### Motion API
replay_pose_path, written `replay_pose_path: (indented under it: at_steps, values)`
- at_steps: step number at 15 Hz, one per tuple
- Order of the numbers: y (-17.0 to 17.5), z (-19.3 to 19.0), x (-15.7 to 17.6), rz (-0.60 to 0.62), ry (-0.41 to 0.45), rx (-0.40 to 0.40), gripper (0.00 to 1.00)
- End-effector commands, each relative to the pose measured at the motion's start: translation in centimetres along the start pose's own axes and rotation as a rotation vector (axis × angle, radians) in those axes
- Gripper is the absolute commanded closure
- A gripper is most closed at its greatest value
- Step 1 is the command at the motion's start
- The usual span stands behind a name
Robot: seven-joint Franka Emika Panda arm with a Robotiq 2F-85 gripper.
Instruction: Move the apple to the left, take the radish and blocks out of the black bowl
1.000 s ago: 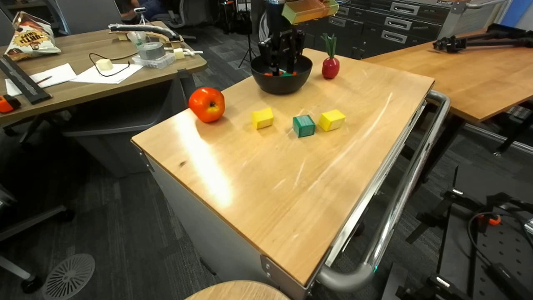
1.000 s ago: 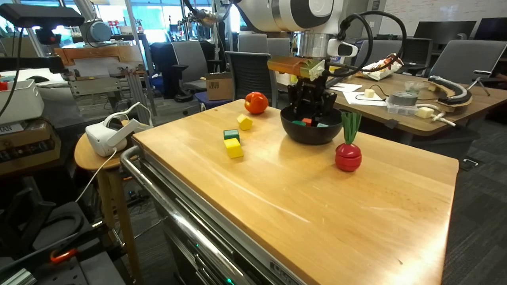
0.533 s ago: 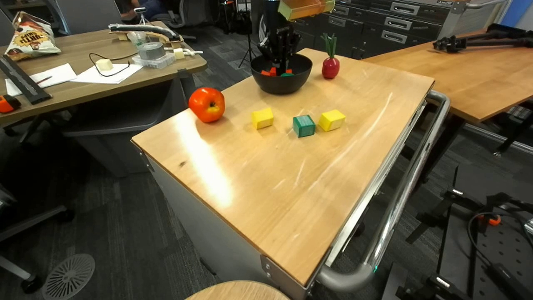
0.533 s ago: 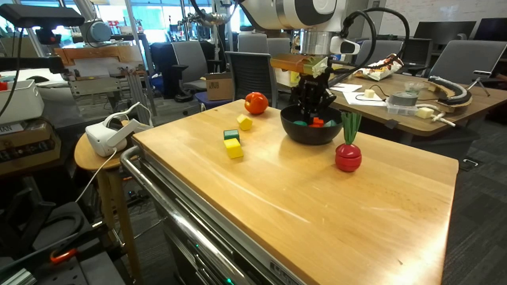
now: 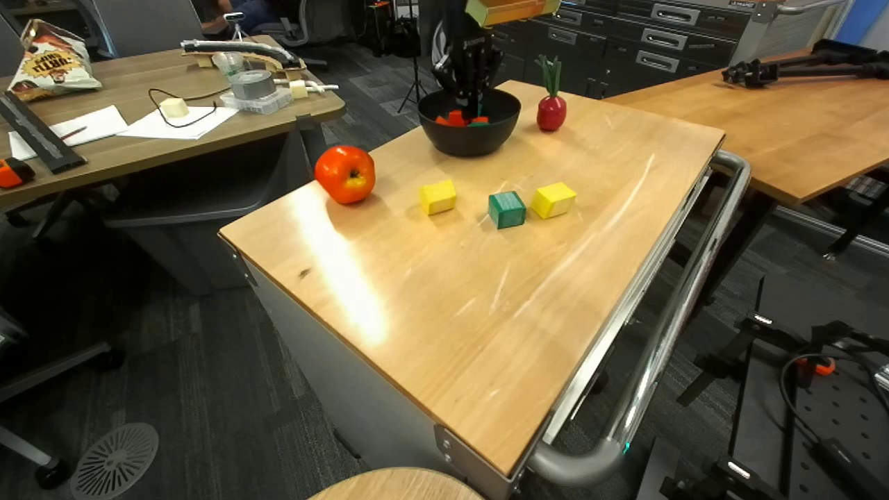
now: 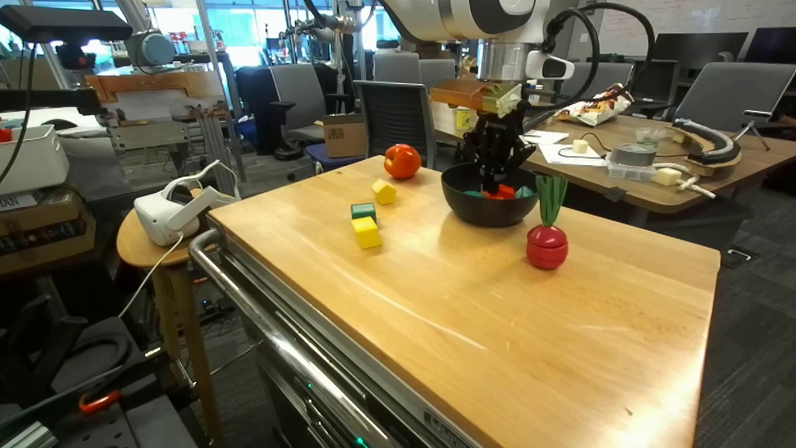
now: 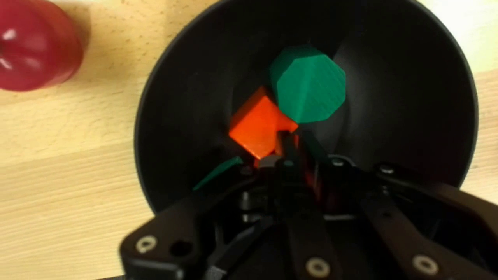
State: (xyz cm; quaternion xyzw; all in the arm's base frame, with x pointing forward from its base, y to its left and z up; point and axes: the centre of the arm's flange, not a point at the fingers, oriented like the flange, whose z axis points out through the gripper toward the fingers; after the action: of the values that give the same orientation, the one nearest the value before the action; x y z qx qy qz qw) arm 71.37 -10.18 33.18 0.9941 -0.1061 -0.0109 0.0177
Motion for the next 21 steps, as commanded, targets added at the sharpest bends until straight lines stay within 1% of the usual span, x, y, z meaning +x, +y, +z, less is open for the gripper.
replay_pose_path:
  at_steps: [1,2,3,4,8,9,12,14,16,18,19,20,21]
  values:
    - [0.6,-2.2,0.6,0.047,0.065,0.055,0.58]
    - [0.7,-2.4,1.0,0.057,0.076,0.063,0.49]
    - [0.4,-2.4,1.3,0.059,0.081,0.062,0.42]
    - [0.2,-2.4,1.6,0.059,0.085,0.061,0.34]
    - [-1.0,-0.8,2.3,0.066,0.063,0.046,0.05]
    - [-1.2,-0.1,2.5,0.073,0.051,0.044,0.0]
    - [-1.3,2.0,2.8,0.093,0.019,0.032,0.0]
    - [-1.1,3.1,2.9,0.11,0.006,0.027,0.1]
    - [-0.9,3.5,3.1,0.122,0.004,0.025,0.17]
    - [-0.8,3.6,3.2,0.136,0.003,0.023,0.41]
    - [-0.8,3.6,3.2,0.141,0.003,0.023,0.43]
    - [-0.8,3.6,3.2,0.147,0.003,0.022,0.5]
    - [-0.8,3.6,3.3,0.153,0.002,0.019,0.59]
